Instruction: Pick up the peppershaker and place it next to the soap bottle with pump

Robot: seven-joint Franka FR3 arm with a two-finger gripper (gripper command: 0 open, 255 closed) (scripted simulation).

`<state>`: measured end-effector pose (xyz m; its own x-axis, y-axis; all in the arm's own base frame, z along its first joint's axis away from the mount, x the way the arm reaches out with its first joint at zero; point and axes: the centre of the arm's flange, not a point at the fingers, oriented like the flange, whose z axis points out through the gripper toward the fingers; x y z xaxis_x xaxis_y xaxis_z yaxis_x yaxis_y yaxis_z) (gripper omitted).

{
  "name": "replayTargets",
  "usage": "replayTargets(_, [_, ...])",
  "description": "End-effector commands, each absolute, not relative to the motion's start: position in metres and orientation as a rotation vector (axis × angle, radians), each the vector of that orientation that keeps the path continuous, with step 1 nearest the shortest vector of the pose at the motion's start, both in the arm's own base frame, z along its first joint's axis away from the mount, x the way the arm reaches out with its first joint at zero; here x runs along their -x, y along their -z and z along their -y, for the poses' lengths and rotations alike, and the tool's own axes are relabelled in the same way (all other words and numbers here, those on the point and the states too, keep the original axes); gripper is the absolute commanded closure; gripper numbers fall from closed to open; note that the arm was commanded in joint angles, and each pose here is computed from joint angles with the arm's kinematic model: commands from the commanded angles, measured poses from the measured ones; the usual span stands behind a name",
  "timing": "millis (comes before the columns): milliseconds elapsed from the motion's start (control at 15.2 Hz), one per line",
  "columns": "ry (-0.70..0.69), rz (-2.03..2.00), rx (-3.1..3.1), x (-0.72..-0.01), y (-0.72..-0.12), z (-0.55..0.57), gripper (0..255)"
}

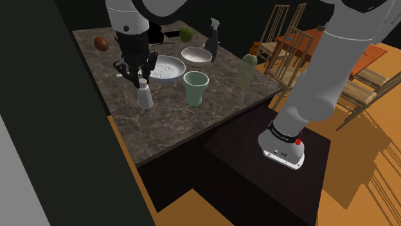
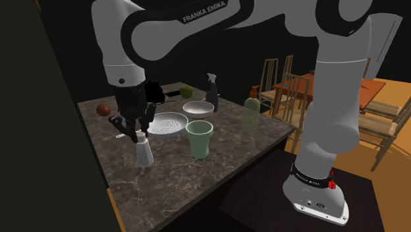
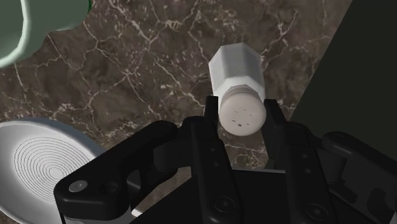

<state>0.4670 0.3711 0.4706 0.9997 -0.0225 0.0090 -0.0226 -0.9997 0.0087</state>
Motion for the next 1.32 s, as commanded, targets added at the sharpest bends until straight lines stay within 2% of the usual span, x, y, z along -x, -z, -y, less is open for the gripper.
replayTargets(0, [-0.014, 0.035, -3.132, -0.468, -0.481, -0.372, 255])
replayTargets(1254, [-0.014, 0.035, -3.132, -0.468, -0.582, -0.372, 255])
